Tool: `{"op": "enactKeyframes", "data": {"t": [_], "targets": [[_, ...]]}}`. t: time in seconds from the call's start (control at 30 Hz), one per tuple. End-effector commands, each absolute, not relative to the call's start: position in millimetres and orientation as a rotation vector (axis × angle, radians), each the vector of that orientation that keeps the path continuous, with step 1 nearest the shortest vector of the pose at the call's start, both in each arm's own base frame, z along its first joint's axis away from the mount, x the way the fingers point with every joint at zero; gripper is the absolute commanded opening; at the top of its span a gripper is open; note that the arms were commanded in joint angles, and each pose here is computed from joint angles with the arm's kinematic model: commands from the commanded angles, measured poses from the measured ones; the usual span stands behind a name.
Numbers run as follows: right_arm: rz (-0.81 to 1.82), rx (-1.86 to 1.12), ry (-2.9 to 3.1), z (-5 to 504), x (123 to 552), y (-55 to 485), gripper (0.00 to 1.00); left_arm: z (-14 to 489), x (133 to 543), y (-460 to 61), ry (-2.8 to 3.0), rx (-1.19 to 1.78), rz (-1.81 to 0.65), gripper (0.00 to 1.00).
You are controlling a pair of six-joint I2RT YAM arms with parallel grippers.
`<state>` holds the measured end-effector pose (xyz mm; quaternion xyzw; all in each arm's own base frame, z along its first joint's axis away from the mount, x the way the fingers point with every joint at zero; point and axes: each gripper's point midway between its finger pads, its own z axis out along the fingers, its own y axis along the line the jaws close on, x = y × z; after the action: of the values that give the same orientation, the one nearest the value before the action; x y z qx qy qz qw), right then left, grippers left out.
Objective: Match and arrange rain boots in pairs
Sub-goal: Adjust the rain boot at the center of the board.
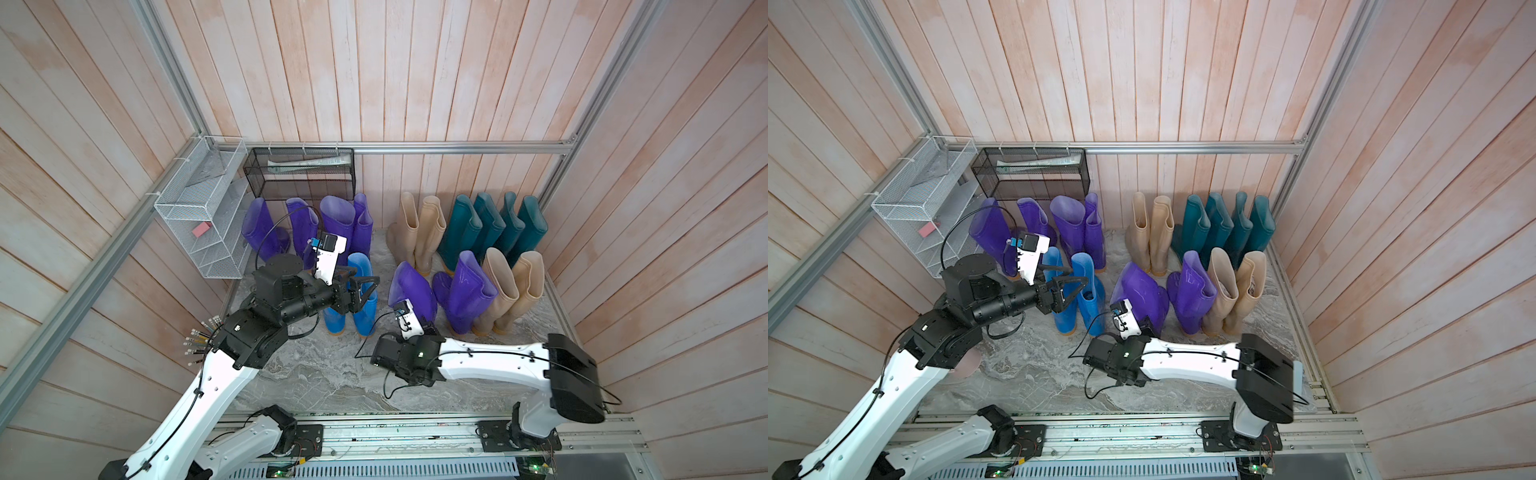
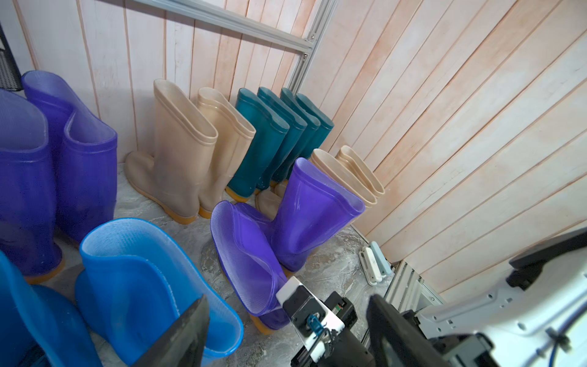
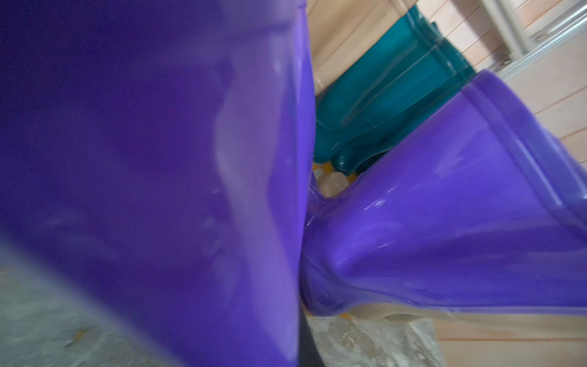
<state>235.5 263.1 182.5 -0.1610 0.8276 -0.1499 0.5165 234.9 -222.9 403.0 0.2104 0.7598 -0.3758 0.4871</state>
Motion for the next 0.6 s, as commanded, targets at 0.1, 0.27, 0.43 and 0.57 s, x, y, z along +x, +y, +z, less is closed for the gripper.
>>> {"op": "enactKeyframes", "data": {"t": [0.1,0.27,0.43,0.57], "targets": [[0.188,-0.391,1.899,238.8,226.5,308.2,0.00,396.3,229.8,-238.6,1.931,0.519,-0.899,0.80],[0.333,-0.387,1.864,234.8,219.8,302.0,0.00,374.4,226.3,-273.8,2.012,0.566,-0.918,0.79],[0.332,-0.331,1.877,213.4,220.3,288.0,0.00,341.0,223.9,-293.3,2.127,0.604,-0.860,0.78],[0.304,-0.279,1.877,202.7,223.1,278.8,0.00,335.6,224.0,-295.1,2.156,0.607,-0.811,0.78]]}}
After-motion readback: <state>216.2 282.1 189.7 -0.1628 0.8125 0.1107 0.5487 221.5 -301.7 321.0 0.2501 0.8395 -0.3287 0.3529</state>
